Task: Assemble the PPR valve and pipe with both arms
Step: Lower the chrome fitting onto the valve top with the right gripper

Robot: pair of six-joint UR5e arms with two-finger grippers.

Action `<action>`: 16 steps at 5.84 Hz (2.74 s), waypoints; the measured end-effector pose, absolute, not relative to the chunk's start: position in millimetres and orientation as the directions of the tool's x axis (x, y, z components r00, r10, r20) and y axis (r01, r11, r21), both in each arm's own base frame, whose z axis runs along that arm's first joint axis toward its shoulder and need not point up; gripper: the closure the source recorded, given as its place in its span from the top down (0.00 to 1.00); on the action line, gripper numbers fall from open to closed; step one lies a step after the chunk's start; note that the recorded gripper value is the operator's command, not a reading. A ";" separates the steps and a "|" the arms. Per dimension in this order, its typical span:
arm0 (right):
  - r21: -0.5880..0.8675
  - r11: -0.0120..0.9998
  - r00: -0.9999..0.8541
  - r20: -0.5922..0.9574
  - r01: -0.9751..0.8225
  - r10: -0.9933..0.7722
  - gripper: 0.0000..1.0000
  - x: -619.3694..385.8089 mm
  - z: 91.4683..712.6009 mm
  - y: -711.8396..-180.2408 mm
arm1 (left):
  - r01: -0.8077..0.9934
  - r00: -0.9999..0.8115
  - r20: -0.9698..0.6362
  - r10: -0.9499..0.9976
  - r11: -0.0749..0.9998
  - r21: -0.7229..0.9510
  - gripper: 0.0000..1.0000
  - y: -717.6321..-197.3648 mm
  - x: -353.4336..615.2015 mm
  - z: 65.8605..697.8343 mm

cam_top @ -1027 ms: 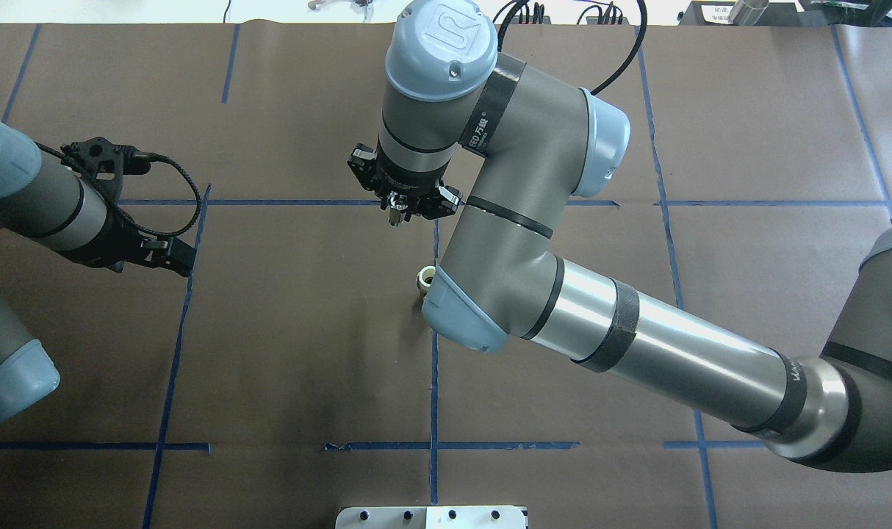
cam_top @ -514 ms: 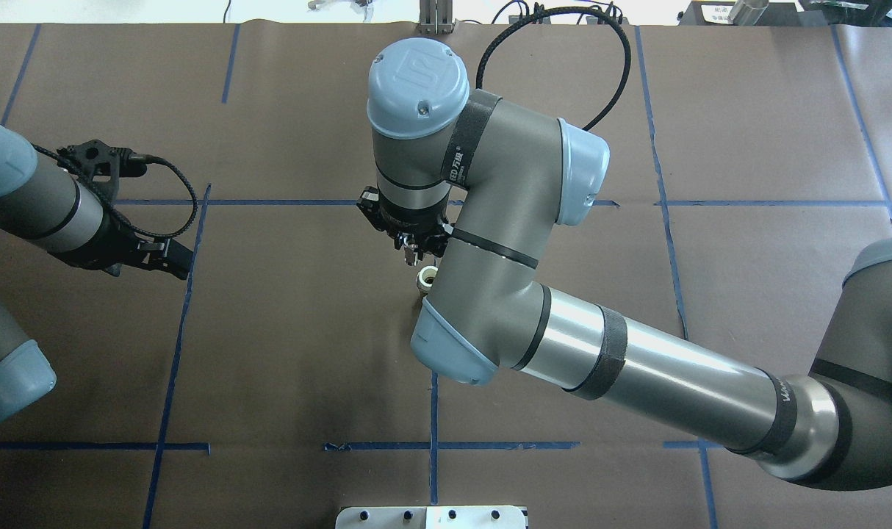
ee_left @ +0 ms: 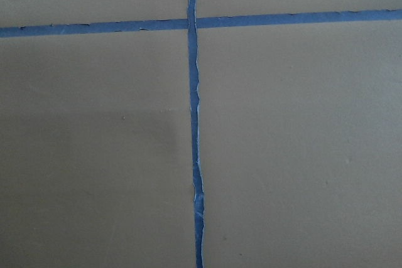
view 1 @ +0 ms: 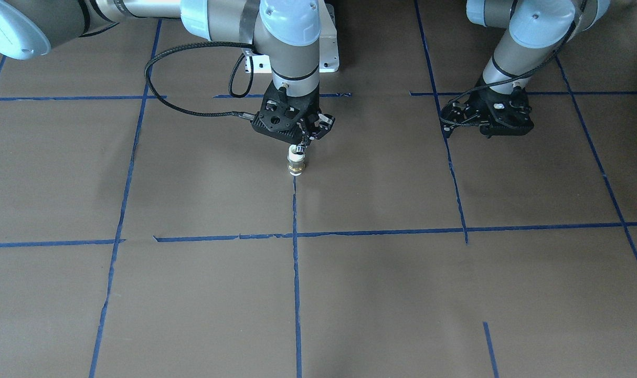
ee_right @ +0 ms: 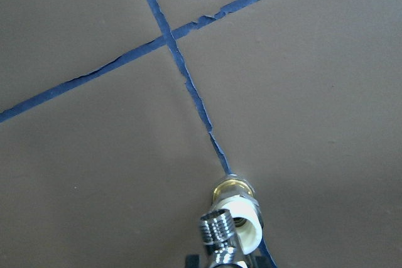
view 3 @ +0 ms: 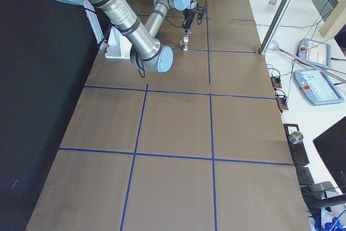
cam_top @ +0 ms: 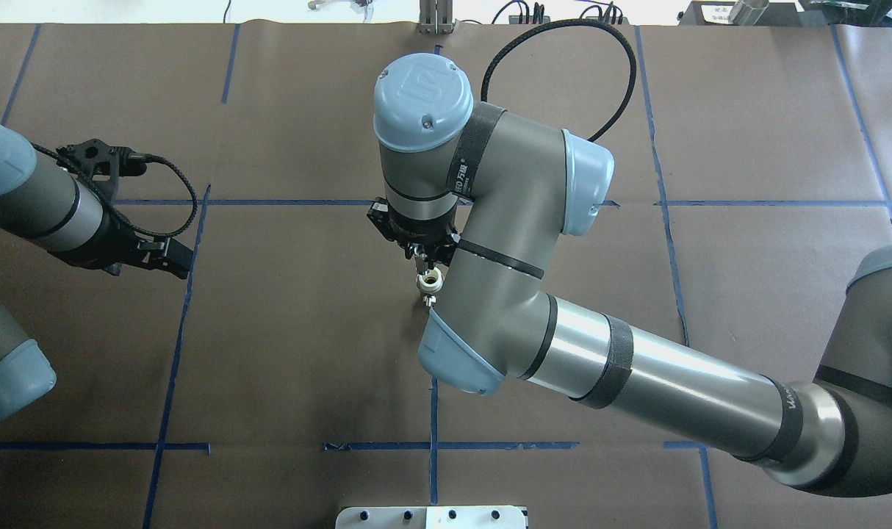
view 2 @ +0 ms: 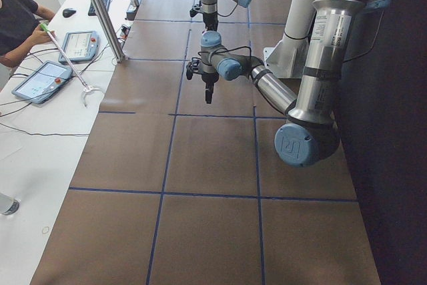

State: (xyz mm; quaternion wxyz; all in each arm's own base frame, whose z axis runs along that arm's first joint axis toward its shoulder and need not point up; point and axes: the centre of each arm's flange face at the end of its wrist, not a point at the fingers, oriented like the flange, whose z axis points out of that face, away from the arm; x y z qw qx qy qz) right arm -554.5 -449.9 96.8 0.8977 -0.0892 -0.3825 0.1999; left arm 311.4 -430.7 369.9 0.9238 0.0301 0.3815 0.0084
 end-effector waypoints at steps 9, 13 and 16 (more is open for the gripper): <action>-0.309 0.907 0.642 0.641 -0.287 0.421 0.02 -559.6 111.3 -440.5 | 0.010 0.707 -0.706 0.036 0.998 0.061 1.00 -431.0 311.7 368.7; -0.307 0.908 0.639 0.645 -0.285 0.419 0.02 -559.2 109.0 -440.2 | 0.010 0.707 -0.706 0.036 0.998 0.061 1.00 -431.1 311.8 368.4; -0.308 0.908 0.644 0.640 -0.285 0.419 0.63 -561.3 114.3 -438.9 | 0.011 0.705 -0.708 0.037 0.998 0.063 1.00 -430.3 311.0 366.8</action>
